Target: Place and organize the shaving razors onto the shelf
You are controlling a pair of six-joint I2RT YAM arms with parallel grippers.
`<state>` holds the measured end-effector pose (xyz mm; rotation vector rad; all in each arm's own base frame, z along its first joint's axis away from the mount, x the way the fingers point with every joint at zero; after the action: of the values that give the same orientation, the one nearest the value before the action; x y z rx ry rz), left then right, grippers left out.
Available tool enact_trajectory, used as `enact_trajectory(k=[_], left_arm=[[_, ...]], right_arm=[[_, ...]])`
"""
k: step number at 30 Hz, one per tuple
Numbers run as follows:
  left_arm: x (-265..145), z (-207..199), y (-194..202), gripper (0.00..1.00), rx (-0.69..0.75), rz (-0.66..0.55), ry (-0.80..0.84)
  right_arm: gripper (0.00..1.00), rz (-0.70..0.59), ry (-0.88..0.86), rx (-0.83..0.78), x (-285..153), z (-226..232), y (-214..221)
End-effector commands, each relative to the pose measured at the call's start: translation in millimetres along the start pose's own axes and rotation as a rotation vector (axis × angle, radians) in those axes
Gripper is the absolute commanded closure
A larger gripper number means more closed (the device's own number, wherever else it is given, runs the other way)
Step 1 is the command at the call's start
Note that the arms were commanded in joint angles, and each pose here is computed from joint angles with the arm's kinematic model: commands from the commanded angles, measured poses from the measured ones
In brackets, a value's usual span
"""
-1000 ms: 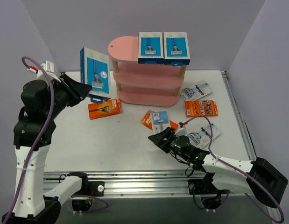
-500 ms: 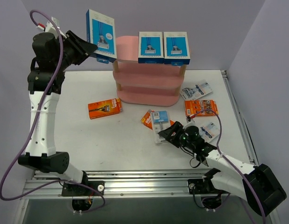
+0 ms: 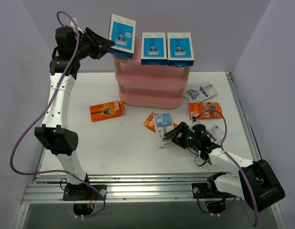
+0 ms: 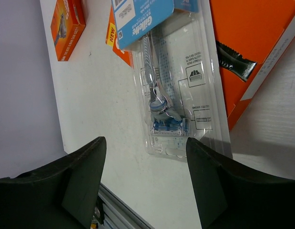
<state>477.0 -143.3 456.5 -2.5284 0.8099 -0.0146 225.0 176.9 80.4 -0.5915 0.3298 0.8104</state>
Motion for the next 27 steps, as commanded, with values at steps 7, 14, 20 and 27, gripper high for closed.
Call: enact_trajectory(k=[7,14,20,27], left_arm=[[0.5,-38.8,-4.0,0.98,-0.051,0.058,0.188],[7.2,-24.8,0.9,0.98,-0.113,0.076,0.158],[9.4,-16.0,1.5,0.98,-0.147,0.060,0.128],[12.0,-5.6,2.7,0.98,-0.192,0.036,0.110]], right_arm=[[0.36,-0.024,-0.059,-0.025,2.5,9.6,-11.7],[0.36,-0.026,-0.060,-0.014,3.1,8.3,-11.6],[0.36,-0.027,-0.056,-0.012,2.6,6.0,-10.9],[0.36,-0.027,-0.054,-0.009,3.4,3.3,-10.5]])
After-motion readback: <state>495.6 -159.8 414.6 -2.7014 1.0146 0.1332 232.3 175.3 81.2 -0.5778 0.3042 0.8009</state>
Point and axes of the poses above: each gripper's point midway between its finger pads, its own x axis out along the fingers, its own z axis along the line the jaws close on, y = z × x, the point moved 3 cm from there along -x, back along the fingers, and after that the axes turned 2 degrees about -x, right-handed, at the moved point
